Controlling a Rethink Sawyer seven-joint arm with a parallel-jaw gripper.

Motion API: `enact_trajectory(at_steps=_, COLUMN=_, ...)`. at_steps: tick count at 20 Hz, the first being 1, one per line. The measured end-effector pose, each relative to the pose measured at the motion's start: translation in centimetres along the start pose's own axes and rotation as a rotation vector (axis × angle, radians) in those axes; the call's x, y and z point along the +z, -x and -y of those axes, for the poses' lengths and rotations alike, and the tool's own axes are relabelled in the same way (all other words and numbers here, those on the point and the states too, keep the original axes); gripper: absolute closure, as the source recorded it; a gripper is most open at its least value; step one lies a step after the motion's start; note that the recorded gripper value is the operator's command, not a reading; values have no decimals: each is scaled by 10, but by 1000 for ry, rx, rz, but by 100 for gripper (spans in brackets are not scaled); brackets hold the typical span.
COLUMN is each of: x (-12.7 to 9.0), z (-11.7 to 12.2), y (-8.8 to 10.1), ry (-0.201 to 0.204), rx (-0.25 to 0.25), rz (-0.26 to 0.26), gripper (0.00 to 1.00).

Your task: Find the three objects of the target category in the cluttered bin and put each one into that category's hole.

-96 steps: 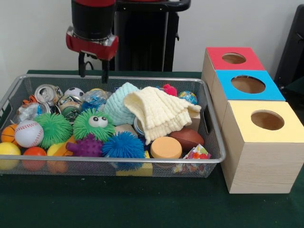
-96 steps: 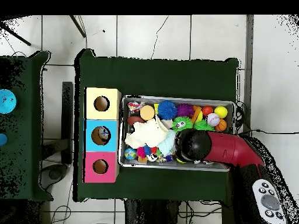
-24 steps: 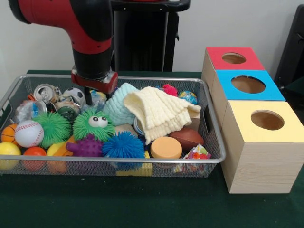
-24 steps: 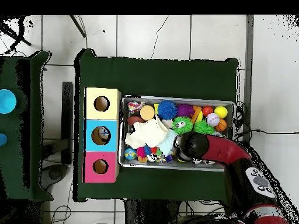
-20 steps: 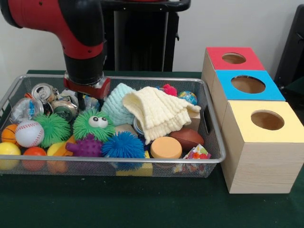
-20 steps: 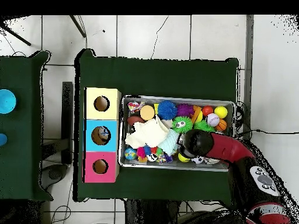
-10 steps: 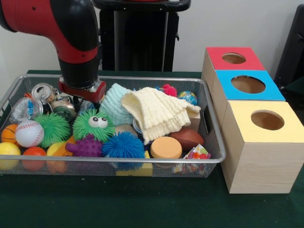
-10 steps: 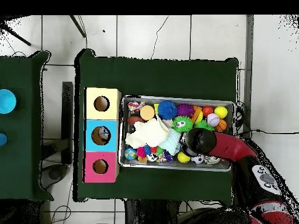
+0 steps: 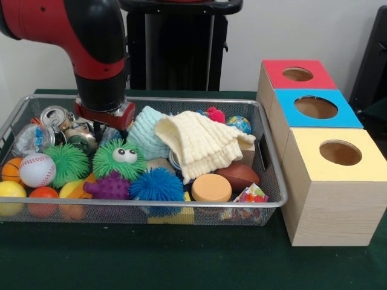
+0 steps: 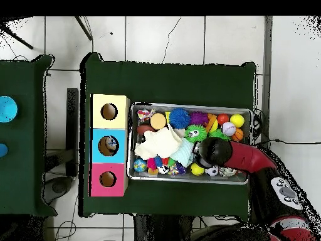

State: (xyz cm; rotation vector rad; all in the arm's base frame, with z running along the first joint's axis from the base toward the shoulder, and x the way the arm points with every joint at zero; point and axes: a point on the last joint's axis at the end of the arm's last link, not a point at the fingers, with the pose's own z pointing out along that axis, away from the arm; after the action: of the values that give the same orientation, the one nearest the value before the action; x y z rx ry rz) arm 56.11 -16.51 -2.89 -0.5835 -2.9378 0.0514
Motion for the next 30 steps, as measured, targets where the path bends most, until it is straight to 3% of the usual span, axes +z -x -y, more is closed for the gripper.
enact_trajectory(at_steps=4, x=-1, z=0, y=0, ry=0, rx=0, rz=1, gripper=0)
enact_trajectory(at_steps=5, x=-1, z=0, y=0, ry=1, rx=0, rz=2, gripper=100)
enact_trajectory(at_steps=23, x=-8, z=-8, y=1, ry=-7, rx=-15, rz=-2, gripper=100)
enact_trajectory(at_steps=29, x=-35, z=-9, y=1, ry=-29, rx=-21, rz=-41, gripper=100)
enact_trajectory(at_steps=30, x=-48, z=-9, y=2, ry=-35, rx=-21, rz=-59, gripper=100)
